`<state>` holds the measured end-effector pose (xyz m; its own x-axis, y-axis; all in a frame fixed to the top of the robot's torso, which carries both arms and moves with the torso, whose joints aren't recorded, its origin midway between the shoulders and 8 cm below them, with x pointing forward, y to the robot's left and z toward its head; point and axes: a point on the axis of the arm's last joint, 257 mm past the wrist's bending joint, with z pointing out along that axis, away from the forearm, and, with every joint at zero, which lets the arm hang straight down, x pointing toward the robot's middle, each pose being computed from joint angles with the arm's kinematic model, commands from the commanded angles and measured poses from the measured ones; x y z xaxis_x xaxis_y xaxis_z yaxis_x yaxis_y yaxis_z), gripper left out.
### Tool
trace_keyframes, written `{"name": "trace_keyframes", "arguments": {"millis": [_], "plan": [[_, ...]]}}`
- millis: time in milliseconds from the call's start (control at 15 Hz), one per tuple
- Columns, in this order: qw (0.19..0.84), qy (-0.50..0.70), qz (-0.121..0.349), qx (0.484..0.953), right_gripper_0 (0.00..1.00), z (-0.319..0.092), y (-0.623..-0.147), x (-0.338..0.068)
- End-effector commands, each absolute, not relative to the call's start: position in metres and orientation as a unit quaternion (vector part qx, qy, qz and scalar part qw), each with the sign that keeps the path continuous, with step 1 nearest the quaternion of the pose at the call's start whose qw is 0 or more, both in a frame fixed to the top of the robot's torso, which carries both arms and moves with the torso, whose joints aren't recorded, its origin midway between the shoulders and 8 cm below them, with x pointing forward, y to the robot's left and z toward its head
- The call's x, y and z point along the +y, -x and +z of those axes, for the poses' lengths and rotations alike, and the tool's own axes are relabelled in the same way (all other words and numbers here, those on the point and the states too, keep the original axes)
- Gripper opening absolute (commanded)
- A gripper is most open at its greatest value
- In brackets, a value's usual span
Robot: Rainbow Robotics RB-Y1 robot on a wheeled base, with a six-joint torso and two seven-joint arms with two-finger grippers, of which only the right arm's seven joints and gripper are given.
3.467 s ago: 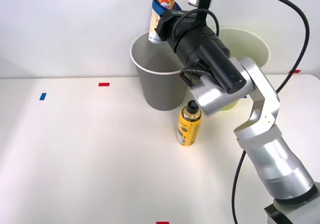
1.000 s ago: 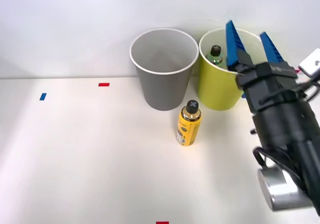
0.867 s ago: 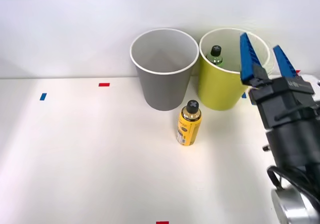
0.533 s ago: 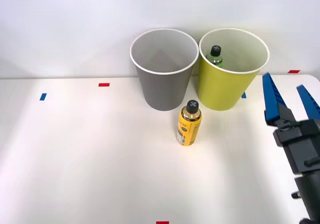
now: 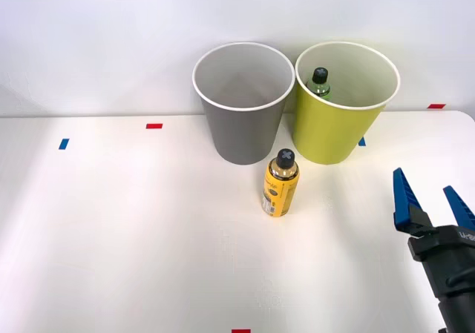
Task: Put cans in the gray bin, plastic bottles in the light green bin
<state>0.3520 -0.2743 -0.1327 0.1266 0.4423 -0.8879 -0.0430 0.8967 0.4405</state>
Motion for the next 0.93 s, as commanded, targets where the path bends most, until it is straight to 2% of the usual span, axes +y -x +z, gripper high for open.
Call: {"name": "trace_keyframes", "arguments": {"millis": [67,333,467,733,933], "plan": [[0.732,-0.155,0.145,0.647,1.00,-0.166,-0.358,-0.291],[0.723,-0.124,0.103,0.671,1.00,-0.186,-0.334,-0.297],[0.718,-0.086,0.046,0.689,1.00,-0.197,-0.324,-0.300],[0.708,-0.049,-0.002,0.704,1.00,-0.212,-0.311,-0.285],[0.725,-0.045,0.009,0.688,1.00,-0.227,-0.307,-0.271]]}}
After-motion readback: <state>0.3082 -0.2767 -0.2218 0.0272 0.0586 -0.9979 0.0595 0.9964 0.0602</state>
